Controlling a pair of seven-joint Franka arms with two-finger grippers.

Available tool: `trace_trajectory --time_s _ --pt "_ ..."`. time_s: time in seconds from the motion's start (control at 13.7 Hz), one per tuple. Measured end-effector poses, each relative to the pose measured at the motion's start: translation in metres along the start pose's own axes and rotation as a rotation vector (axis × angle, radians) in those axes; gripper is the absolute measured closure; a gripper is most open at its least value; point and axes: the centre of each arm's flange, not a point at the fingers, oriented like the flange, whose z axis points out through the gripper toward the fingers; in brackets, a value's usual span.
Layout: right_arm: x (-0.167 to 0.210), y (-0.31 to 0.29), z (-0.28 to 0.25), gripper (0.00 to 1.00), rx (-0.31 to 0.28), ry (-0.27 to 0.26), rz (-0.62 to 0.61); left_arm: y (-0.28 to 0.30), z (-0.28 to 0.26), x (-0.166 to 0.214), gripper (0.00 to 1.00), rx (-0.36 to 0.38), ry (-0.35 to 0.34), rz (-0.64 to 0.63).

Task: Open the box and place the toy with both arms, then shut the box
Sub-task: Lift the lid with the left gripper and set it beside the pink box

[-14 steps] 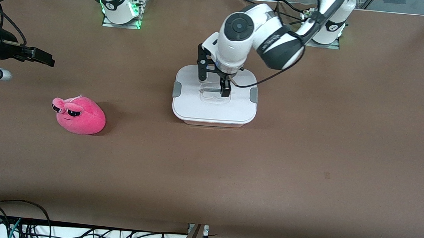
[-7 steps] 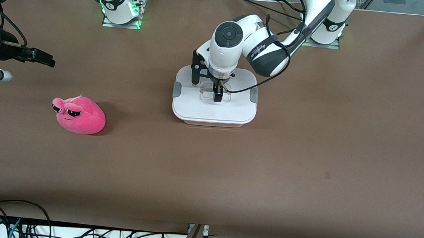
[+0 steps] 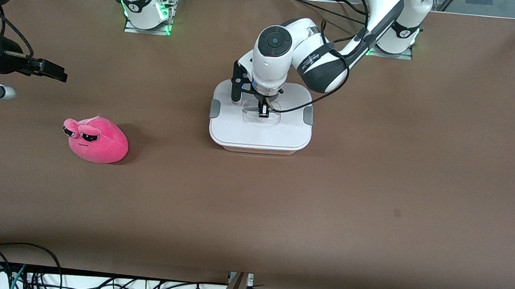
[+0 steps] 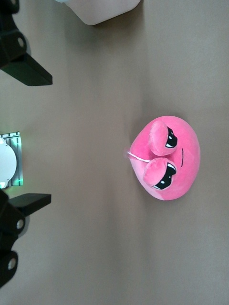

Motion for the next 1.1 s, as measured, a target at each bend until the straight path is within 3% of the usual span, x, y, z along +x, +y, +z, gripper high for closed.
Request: trace_trajectory --time_s 0.22,0.51,0.73,1.1 --pt "0.000 0.000 0.000 0.00 0.000 0.000 0.001 -0.001 -0.003 0.001 0.92 0.006 0.003 0.004" --pt "0.000 0.000 0.000 0.00 0.000 0.001 0.001 -0.002 -0.025 0.000 0.93 0.012 -0.007 0.007" --pt "0.000 0.000 0.000 0.00 0.000 0.003 0.001 -0.003 -0.077 -0.016 0.93 -0.011 -0.079 0.001" --pt "0.008 0.009 0.008 0.00 0.000 -0.010 0.017 -0.073 -0.147 -0.126 0.93 -0.098 -0.164 -0.009"
